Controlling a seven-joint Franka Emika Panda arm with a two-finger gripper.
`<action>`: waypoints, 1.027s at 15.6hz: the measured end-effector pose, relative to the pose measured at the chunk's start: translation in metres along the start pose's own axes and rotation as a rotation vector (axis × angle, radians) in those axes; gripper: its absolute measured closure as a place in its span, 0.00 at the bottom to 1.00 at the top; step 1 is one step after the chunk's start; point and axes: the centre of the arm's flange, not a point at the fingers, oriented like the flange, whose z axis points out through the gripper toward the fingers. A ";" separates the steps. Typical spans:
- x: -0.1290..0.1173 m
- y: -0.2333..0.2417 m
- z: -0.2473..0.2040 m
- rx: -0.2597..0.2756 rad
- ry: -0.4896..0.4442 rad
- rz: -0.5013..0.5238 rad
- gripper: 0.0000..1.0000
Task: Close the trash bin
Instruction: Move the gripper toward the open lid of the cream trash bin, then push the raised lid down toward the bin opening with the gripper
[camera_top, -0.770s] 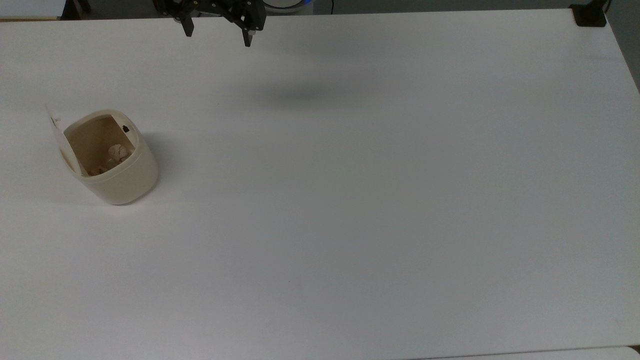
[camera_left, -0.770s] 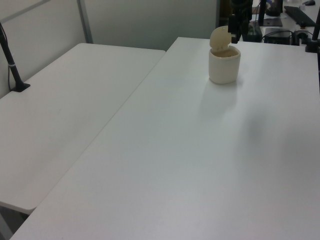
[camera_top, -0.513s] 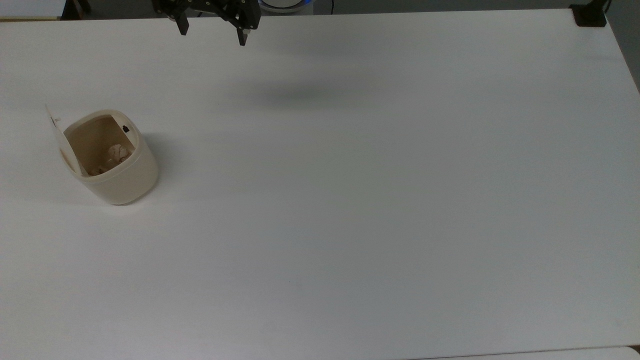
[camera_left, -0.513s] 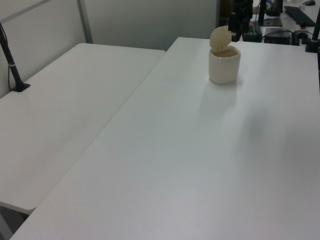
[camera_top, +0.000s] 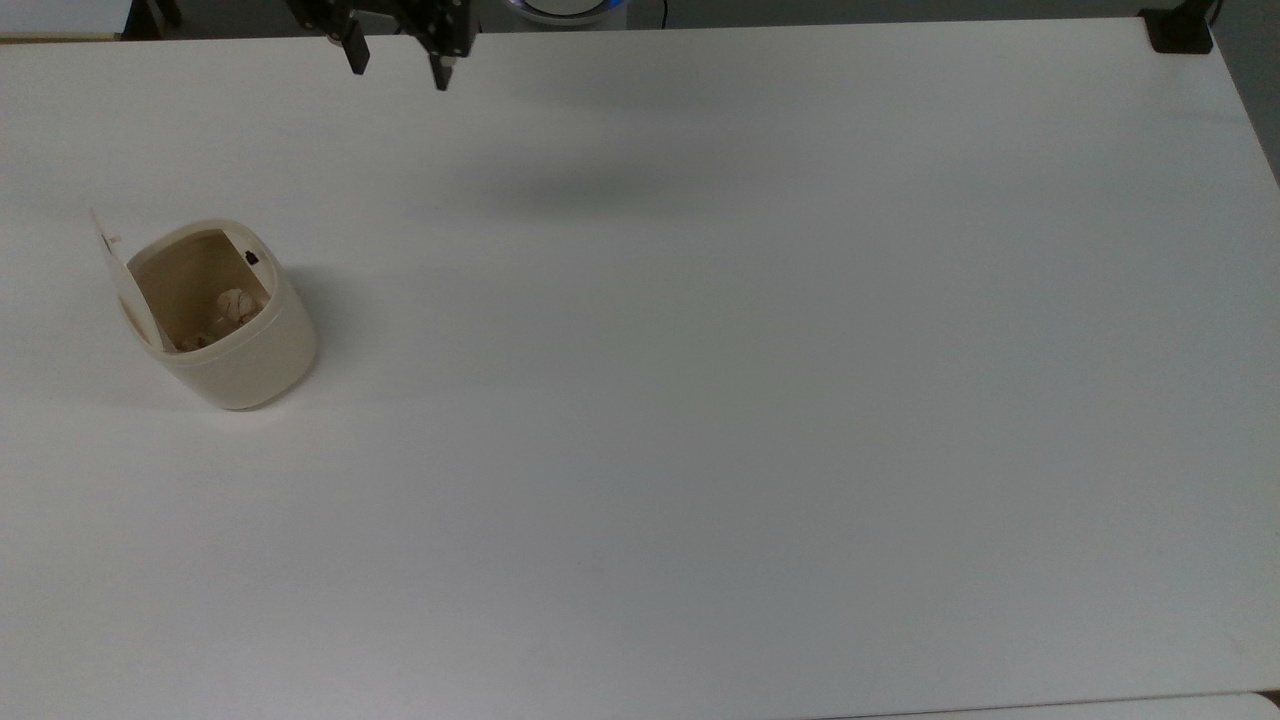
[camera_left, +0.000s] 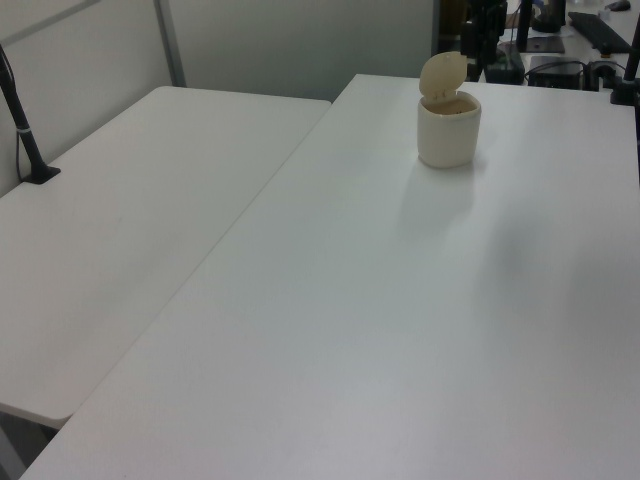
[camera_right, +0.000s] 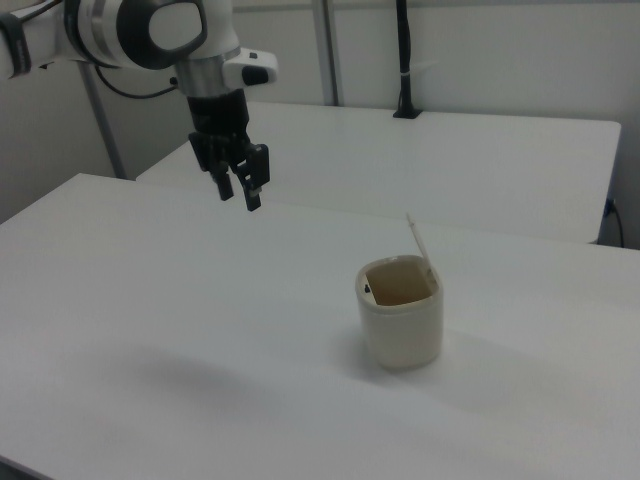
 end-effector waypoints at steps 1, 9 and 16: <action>0.004 0.008 -0.004 0.010 0.030 0.016 0.45; 0.060 0.112 -0.011 0.029 0.369 0.356 0.96; 0.103 0.157 0.030 -0.004 0.555 0.502 0.99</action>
